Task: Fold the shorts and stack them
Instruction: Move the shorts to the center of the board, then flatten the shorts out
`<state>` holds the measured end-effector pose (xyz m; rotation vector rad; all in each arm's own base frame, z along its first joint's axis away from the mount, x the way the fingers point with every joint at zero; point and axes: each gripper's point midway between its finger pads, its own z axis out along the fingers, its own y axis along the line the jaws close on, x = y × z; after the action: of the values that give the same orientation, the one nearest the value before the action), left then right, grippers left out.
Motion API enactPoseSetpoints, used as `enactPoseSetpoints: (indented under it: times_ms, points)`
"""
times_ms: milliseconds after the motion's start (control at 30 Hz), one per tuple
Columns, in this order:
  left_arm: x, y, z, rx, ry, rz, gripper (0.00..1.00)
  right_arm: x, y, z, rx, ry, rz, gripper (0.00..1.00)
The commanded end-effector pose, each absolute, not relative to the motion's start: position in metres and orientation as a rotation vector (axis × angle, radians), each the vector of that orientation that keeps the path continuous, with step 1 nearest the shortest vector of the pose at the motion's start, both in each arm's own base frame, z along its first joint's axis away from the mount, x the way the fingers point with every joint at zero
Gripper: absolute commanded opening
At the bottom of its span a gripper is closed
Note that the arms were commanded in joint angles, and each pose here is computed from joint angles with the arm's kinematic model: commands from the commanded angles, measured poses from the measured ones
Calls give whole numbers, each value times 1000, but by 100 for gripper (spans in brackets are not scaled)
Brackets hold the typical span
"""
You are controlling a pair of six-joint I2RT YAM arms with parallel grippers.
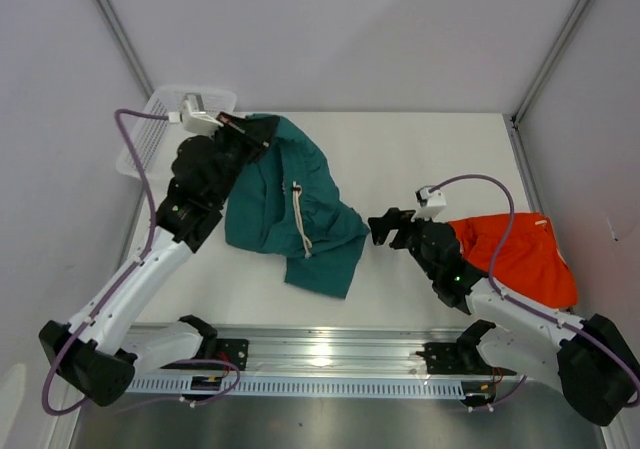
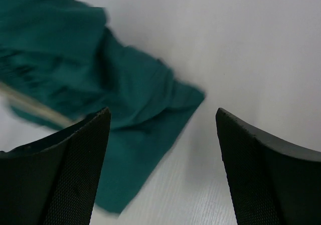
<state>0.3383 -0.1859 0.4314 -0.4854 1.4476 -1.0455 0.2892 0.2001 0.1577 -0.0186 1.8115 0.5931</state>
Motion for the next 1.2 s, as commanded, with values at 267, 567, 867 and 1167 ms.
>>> enactPoseSetpoints:
  times_ms: [267, 567, 867, 1167]
  points:
    - [347, -164, 385, -805, 1498, -909, 0, 266, 269, 195, -256, 1722, 759, 87]
    - [337, -155, 366, -925, 1525, -911, 0, 274, 359, 167, -325, 1779, 705, 95]
    - [323, -168, 370, -936, 1612, -1001, 0, 291, 422, 131, -380, 1771, 661, 90]
    - [303, -156, 383, -997, 1559, -1070, 0, 307, 464, 117, -331, 1715, 604, 100]
